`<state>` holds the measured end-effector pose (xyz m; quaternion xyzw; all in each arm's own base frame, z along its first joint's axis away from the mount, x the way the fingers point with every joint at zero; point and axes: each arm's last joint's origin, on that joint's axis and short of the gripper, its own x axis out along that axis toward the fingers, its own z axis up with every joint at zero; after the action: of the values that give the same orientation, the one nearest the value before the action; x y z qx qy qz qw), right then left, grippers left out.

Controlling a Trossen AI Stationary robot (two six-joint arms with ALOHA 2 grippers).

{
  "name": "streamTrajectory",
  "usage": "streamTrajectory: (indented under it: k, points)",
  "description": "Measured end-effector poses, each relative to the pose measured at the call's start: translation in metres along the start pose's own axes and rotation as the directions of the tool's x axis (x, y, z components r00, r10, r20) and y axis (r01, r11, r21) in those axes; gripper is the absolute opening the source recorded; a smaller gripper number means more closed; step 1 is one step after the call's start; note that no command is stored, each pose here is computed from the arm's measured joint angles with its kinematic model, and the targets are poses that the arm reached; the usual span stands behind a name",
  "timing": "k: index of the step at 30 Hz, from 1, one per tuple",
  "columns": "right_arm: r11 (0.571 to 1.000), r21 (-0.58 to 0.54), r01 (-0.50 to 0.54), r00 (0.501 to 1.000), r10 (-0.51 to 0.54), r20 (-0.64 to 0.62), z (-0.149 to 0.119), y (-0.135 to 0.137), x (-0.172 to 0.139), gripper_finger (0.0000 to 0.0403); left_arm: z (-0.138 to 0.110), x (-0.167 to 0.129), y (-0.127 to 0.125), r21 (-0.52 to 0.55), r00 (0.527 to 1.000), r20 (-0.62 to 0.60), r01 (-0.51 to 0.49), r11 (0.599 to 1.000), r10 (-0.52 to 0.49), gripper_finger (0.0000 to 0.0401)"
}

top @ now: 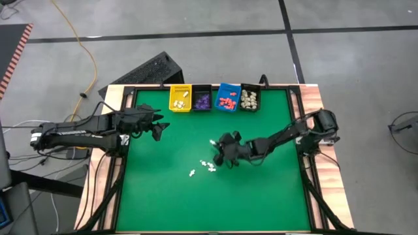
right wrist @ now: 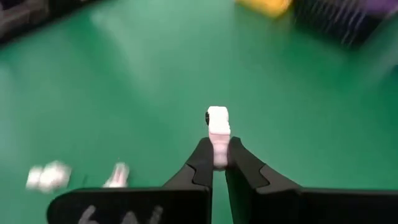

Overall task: Sort Halloween decoration
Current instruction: Put the white skeleton toy into the yellow basket

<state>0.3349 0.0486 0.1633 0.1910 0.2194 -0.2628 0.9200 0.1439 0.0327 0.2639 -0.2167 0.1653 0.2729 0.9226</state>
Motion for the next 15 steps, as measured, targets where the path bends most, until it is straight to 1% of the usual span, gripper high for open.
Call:
streamTrajectory:
  k: [6,9,11,13,15]
  points:
    - [0.998,0.000,0.056,0.989,-0.055,0.139,0.055,-0.023,0.019,0.0044,0.000,0.000,0.000,-0.003,1.000,0.001,-0.001,1.000,0.001,0.0256]
    - [0.999,-0.025,0.048,0.984,-0.043,0.172,0.085,-0.031,0.035,0.0044,0.000,0.000,0.000,-0.011,1.000,0.001,-0.001,1.000,0.001,0.0256]
    - [0.999,-0.048,0.023,0.981,-0.013,0.192,0.105,-0.033,0.048,0.0044,0.000,0.000,0.000,-0.017,1.000,0.002,0.000,1.000,0.000,0.0256]
    - [0.997,-0.076,0.017,0.980,-0.001,0.197,0.121,-0.037,0.062,0.0045,0.000,0.000,0.000,-0.025,1.000,0.004,0.000,1.000,0.000,0.0256]
    - [0.996,-0.083,0.013,0.973,0.007,0.231,0.140,-0.039,0.075,0.0045,0.000,0.000,0.000,-0.026,1.000,0.004,0.001,1.000,-0.001,0.0256]
